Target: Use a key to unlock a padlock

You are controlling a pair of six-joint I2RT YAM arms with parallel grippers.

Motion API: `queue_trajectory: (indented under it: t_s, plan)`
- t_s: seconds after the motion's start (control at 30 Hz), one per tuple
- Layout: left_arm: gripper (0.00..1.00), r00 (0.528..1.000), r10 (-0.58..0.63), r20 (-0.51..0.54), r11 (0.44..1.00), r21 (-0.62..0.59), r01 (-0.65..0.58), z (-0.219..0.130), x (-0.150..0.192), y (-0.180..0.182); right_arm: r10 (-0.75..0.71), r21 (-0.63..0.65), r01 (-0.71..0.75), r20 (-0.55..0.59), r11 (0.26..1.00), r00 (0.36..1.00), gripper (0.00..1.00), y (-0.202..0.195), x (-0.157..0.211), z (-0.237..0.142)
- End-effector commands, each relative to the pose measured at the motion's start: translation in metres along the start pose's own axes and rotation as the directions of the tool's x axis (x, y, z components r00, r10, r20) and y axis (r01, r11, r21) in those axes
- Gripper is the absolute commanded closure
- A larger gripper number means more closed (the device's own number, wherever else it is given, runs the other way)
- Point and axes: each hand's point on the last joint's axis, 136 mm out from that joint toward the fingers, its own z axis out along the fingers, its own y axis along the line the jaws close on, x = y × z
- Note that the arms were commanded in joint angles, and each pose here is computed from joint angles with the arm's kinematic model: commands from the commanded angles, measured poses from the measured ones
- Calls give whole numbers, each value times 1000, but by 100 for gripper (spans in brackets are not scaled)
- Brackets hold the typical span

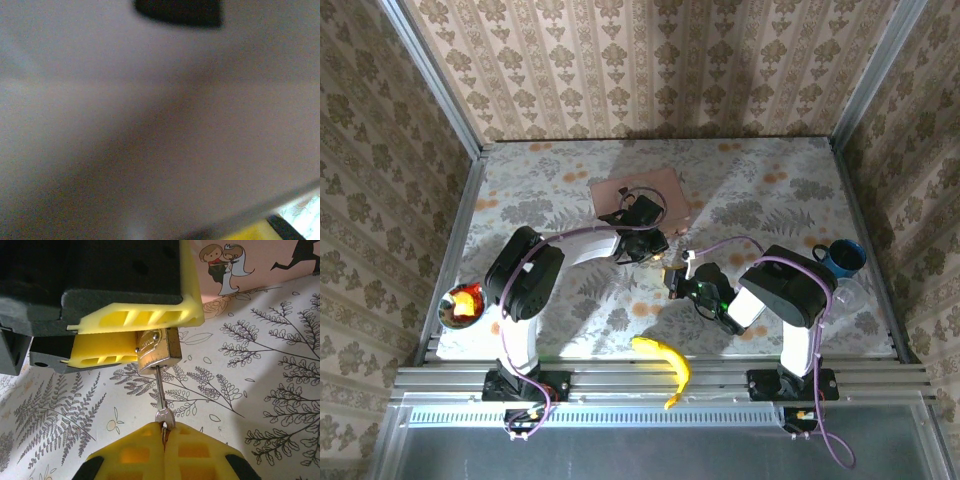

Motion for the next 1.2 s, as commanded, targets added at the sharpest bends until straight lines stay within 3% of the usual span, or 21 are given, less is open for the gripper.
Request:
queue_trajectory:
  t_s: [0.0, 0.47, 0.87, 1.17]
  plan:
    - [100, 998, -58, -39, 998, 35, 59, -3, 4, -4, -15, 17, 15, 49, 1000, 999, 100, -4, -7, -2]
    - [100, 997, -53, -62, 998, 42, 55, -2, 9, -3, -5, 26, 3, 74, 1000, 997, 100, -8, -19, 3]
    - [100, 993, -37, -109, 996, 74, 45, -2, 16, -9, -32, -72, 37, 73, 997, 997, 100, 4, -30, 15]
    - [100, 994, -25, -109, 996, 87, 34, -5, 16, -11, 36, -82, -30, 78, 996, 996, 100, -9, -44, 14]
